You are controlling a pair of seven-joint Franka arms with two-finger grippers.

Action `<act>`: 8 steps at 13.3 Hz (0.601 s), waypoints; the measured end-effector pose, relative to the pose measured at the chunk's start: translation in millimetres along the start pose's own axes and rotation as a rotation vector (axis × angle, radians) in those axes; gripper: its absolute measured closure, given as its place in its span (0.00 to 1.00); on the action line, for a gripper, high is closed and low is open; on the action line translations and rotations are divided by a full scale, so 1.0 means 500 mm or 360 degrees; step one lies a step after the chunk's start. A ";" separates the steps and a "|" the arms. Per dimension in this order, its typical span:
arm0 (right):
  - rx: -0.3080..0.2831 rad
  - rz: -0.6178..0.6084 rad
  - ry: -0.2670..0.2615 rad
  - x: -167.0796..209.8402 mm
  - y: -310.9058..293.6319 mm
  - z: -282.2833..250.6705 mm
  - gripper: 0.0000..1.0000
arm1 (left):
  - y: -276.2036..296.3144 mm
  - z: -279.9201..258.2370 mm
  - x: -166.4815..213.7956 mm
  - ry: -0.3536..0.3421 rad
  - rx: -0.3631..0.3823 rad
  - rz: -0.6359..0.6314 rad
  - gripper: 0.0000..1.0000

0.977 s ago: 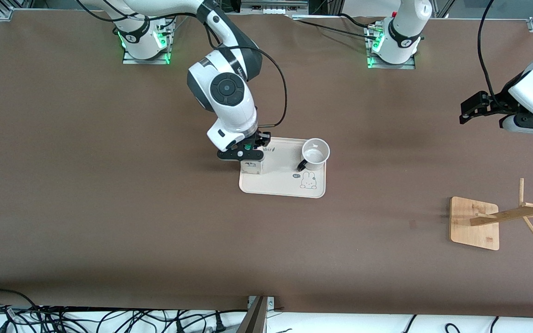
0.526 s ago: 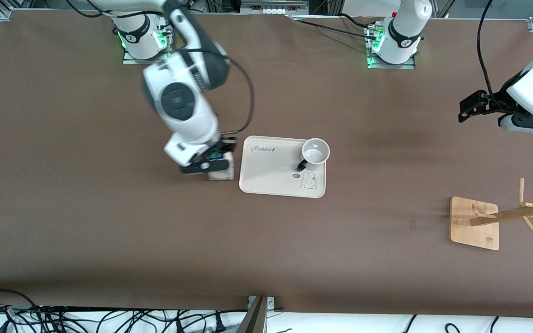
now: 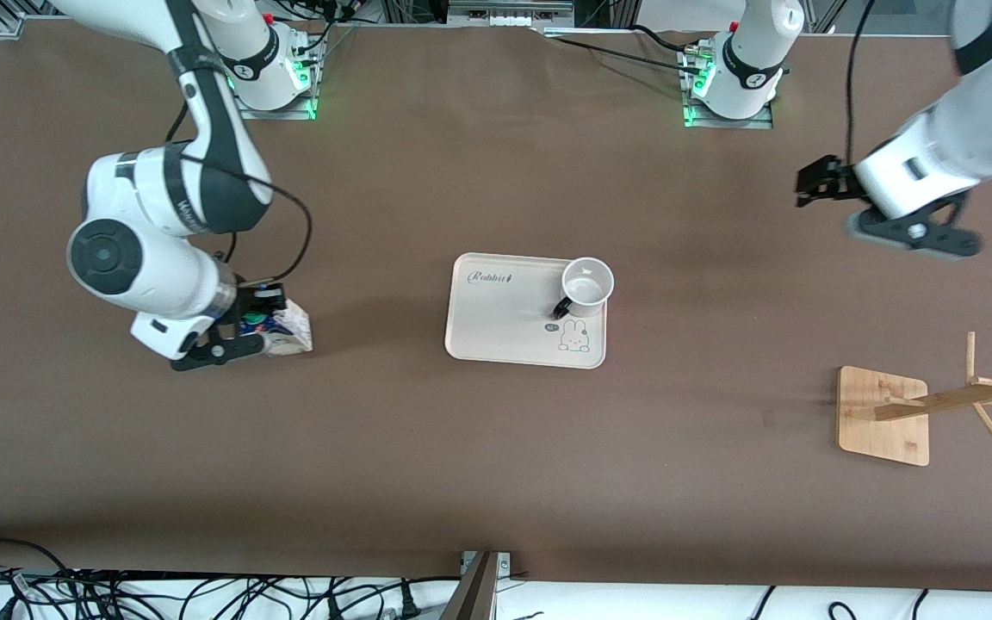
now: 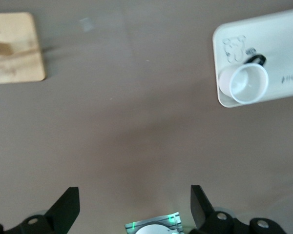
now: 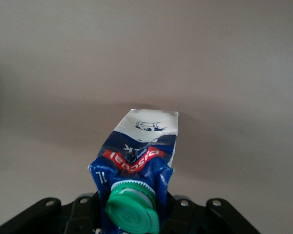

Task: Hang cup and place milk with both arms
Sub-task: 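Lift the milk carton off the tray and carry it beside the tray, then release the carton with the right gripper while the left gripper grasps the mug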

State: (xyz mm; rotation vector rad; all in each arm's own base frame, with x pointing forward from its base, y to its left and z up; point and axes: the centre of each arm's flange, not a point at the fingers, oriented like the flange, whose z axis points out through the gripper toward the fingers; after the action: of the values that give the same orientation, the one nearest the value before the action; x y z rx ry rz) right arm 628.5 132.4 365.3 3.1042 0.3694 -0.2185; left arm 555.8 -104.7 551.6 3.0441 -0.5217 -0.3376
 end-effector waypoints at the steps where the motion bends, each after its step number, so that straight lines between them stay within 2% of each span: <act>1: 0.0001 0.0022 0.0006 -0.021 0.033 0.028 0.67 | 0.029 0.026 0.022 -0.0040 -0.0010 0.0159 0.00; 4: 0.0011 0.0066 -0.0004 -0.071 0.076 0.083 0.64 | 0.140 0.118 0.083 -0.0165 -0.0059 0.0563 0.00; 5: 0.0012 0.0068 0.0003 -0.077 0.077 0.090 0.57 | 0.186 0.154 0.105 -0.0180 -0.0080 0.0723 0.00; 6: 0.0011 0.0068 0.0013 -0.079 0.076 0.095 0.57 | 0.236 0.197 0.131 -0.0173 -0.0105 0.0874 0.00; 7: 0.0010 0.0067 0.0020 -0.079 0.076 0.096 0.52 | 0.280 0.243 0.154 -0.0176 -0.0136 0.0977 0.00; 8: 0.0010 0.0065 0.0025 -0.079 0.074 0.094 0.42 | 0.317 0.291 0.172 -0.0193 -0.0156 0.1053 0.00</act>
State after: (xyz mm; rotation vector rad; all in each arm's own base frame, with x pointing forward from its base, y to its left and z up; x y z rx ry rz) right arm 592.8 86.0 323.8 3.1179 0.3057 -0.1956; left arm 551.6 -282.5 403.2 2.5643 -1.4046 -0.4854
